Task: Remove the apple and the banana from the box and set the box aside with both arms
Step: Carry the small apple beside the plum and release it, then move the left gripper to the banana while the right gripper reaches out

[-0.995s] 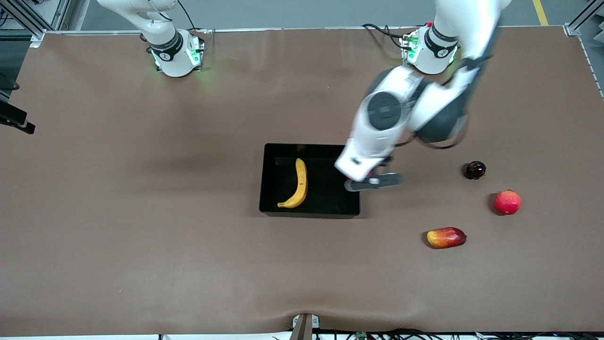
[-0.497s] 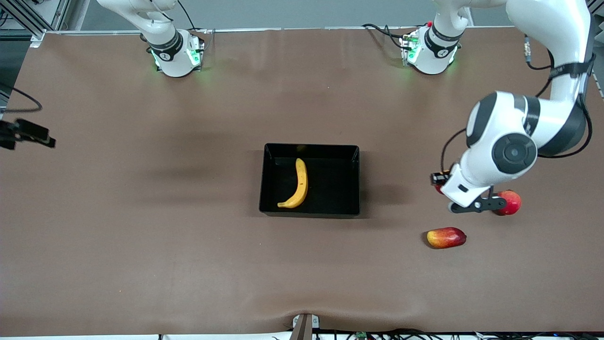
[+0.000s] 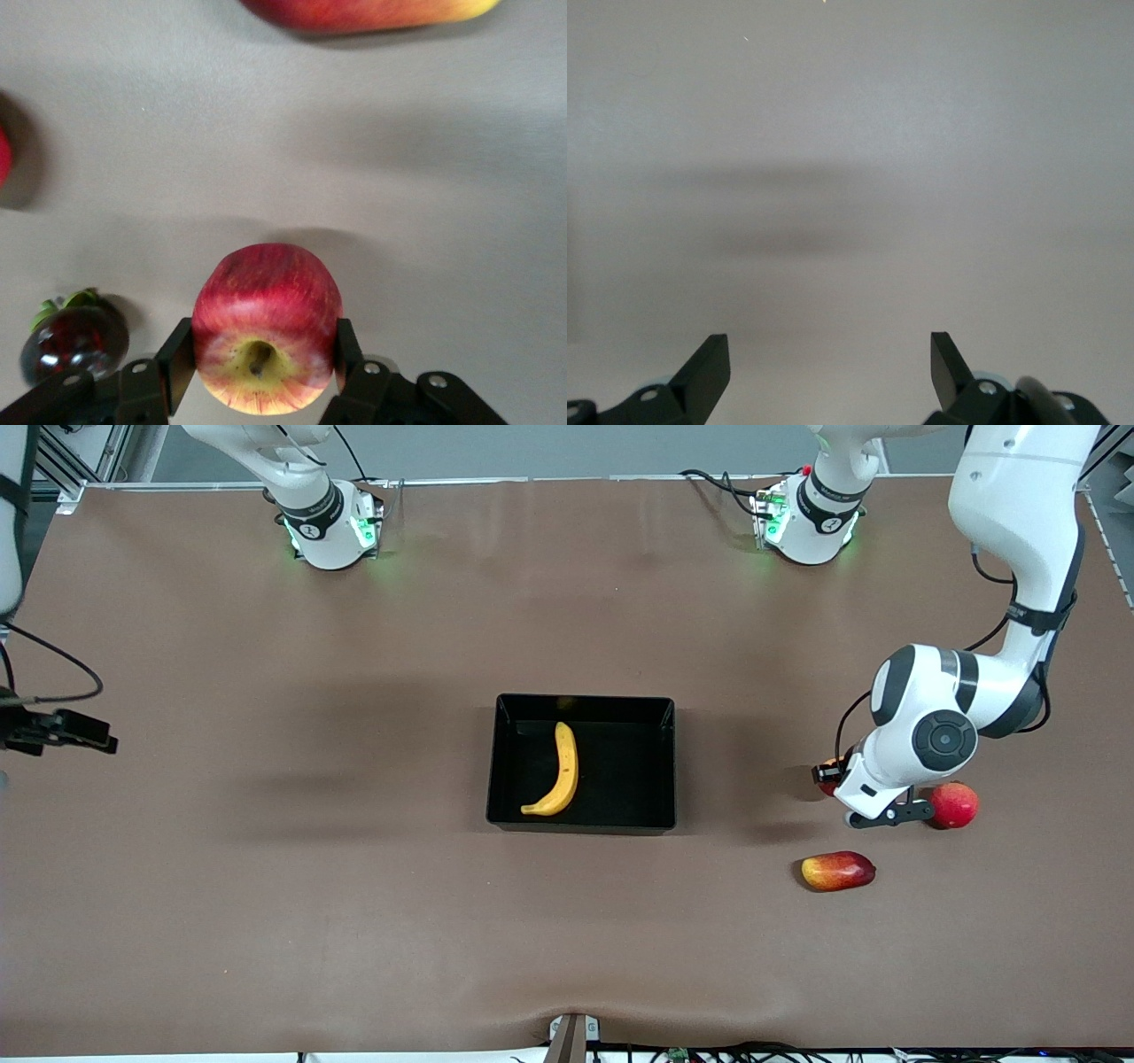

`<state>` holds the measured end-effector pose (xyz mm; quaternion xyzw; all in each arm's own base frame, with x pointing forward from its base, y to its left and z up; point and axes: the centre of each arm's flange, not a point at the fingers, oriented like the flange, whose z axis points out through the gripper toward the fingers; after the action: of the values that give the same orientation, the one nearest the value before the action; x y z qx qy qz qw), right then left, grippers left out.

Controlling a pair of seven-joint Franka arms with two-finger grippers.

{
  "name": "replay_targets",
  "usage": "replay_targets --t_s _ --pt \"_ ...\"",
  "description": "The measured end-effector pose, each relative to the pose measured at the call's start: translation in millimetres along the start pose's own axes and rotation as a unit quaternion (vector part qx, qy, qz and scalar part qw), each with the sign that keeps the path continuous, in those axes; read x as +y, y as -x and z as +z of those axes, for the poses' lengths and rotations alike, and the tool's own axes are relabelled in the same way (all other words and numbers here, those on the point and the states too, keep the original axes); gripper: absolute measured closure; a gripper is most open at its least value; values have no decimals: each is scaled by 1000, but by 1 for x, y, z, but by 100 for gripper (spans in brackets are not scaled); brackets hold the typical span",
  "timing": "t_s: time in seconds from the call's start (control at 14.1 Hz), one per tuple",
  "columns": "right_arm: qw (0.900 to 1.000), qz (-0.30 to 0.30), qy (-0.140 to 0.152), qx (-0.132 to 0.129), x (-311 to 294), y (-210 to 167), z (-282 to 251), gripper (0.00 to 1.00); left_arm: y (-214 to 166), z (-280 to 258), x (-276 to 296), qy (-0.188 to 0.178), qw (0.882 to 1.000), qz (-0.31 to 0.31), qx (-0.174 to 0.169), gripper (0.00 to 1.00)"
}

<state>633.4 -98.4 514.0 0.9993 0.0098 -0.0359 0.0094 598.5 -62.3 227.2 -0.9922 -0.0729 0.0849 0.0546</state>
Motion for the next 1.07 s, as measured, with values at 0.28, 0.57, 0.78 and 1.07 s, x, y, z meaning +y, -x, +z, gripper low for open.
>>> replay_targets --t_s 0.28,0.57,0.78,1.07 --pt "1000 3 6 -13 8 -16 36 0 -6 9 -6 4 1000 -7 0 27" --pt "1000 8 2 -9 11 -16 35 0 -2 -51 13 12 999 8 34 0" --pt "1000 17 -17 -20 8 -14 37 0 43 -138 89 16 998 33 52 0" --pt "996 59 -37 -64 -19 -8 44 0 116 -182 230 45 996 41 65 0"
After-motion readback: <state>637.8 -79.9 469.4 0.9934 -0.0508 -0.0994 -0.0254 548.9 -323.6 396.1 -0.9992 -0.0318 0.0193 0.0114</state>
